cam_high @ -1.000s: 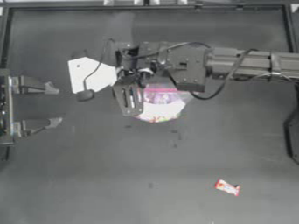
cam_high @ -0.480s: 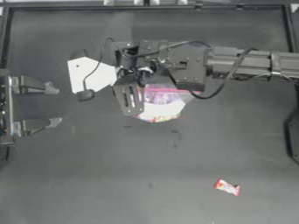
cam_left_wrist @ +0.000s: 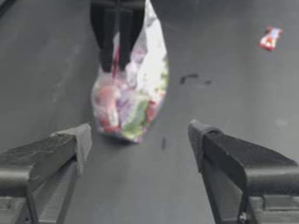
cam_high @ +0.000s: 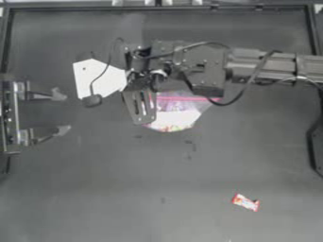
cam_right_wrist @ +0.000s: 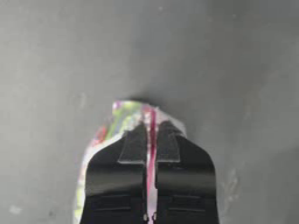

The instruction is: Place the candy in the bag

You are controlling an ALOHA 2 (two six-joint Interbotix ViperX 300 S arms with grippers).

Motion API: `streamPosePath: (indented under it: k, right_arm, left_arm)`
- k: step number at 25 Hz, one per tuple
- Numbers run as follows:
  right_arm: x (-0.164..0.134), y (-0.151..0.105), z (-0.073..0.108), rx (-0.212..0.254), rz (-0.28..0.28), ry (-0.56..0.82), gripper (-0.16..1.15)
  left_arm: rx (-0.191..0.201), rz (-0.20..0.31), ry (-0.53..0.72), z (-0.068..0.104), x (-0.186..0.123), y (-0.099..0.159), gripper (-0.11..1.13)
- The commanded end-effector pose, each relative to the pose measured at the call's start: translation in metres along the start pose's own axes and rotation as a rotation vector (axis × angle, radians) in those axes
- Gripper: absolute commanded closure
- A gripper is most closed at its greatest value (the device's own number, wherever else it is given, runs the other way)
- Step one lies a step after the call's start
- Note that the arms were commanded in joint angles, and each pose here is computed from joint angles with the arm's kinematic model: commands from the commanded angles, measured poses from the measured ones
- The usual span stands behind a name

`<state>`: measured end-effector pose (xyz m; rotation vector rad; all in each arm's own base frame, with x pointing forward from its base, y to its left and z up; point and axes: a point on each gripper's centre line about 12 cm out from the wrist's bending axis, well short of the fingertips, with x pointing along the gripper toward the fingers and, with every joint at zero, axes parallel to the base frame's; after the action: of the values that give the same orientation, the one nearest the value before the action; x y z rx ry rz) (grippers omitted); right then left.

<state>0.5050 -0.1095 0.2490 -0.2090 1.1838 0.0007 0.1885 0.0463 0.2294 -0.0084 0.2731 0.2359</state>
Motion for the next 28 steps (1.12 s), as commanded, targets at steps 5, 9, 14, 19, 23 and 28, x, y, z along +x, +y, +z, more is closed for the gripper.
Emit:
streamPosePath:
  k: [5,9,14,19,23,28]
  right_arm:
    - [-0.040,-0.004,0.009,0.000,-0.030,-0.086,0.95]
    - [-0.039,-0.004,0.008,0.001,-0.029,-0.082,0.95]
    - [-0.036,-0.003,0.007,0.002,-0.027,-0.080,0.95]
    - [-0.034,-0.003,0.006,0.003,-0.028,-0.083,0.95]
    - [-0.034,-0.003,0.006,0.002,-0.028,-0.084,0.95]
    - [-0.036,-0.003,0.006,0.002,-0.028,-0.089,0.95]
  left_arm:
    - [-0.002,0.001,0.006,0.007,0.012,0.001,0.04]
    - [-0.002,0.002,-0.005,0.009,0.022,0.001,0.04]
    - [0.003,0.004,0.000,0.010,0.042,0.001,0.04]
    - [-0.002,0.028,-0.002,0.011,0.062,0.008,0.04]
    - [-0.003,0.049,0.003,0.009,0.075,0.014,0.05]
    - [-0.008,0.067,0.004,0.006,0.082,0.019,0.05]
